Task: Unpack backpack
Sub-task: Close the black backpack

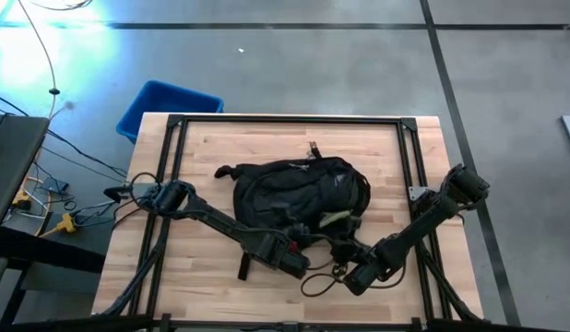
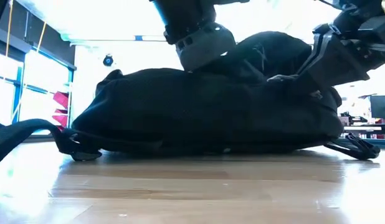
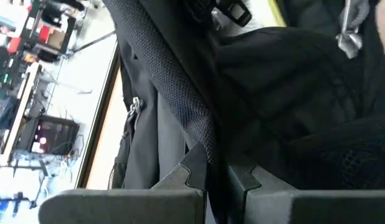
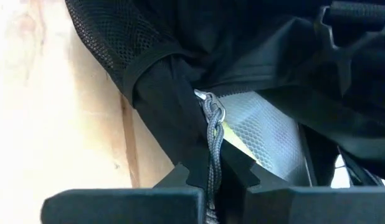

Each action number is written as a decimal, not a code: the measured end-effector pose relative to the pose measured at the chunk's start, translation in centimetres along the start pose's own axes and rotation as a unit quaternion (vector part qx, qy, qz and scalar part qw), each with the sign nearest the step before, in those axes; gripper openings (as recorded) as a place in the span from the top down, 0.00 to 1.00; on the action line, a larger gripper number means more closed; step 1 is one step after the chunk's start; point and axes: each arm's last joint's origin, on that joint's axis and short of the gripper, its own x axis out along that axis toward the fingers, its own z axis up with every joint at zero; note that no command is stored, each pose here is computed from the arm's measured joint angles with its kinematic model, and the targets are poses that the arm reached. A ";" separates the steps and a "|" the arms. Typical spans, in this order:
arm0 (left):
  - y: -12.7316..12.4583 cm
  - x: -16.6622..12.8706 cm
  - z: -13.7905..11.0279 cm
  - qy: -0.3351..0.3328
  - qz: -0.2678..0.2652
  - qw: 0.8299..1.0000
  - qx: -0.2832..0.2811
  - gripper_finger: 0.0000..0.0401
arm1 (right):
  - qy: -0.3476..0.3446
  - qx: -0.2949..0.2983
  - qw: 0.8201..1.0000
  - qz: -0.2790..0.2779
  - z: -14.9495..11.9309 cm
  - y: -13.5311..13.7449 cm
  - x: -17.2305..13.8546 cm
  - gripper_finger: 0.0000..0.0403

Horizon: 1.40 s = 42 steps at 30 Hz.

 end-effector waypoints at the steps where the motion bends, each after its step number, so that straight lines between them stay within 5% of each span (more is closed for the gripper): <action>1: -0.1 -0.4 0.2 -0.005 -0.007 1.000 0.015 0.97 | 0.001 0.003 1.000 0.002 0.0 0.0 0.0 1.00; 5: -0.3 -3.2 1.8 -0.049 -0.027 0.998 0.042 0.86 | 0.005 0.016 1.000 0.006 0.3 -0.2 0.5 1.00; 10: -0.3 -6.7 3.8 -0.115 -0.047 0.992 0.005 0.69 | 0.013 0.028 0.999 0.008 0.4 -0.4 0.8 1.00; 17: -2.6 -8.6 3.7 -0.167 -0.113 0.980 0.000 0.57 | 0.013 0.030 0.999 0.008 0.4 -0.4 0.9 1.00; 26: -5.1 -3.0 1.8 -0.134 -0.110 0.985 -0.014 0.57 | 0.010 0.031 0.999 0.010 0.4 -0.3 0.7 1.00; 36: -4.2 1.3 1.4 -0.095 -0.134 0.985 -0.057 0.58 | 0.000 0.032 0.999 0.019 0.7 -0.1 0.7 1.00; 42: -4.0 2.1 0.9 -0.069 -0.124 0.988 -0.065 0.77 | -0.011 0.022 0.999 0.035 1.0 0.2 0.6 1.00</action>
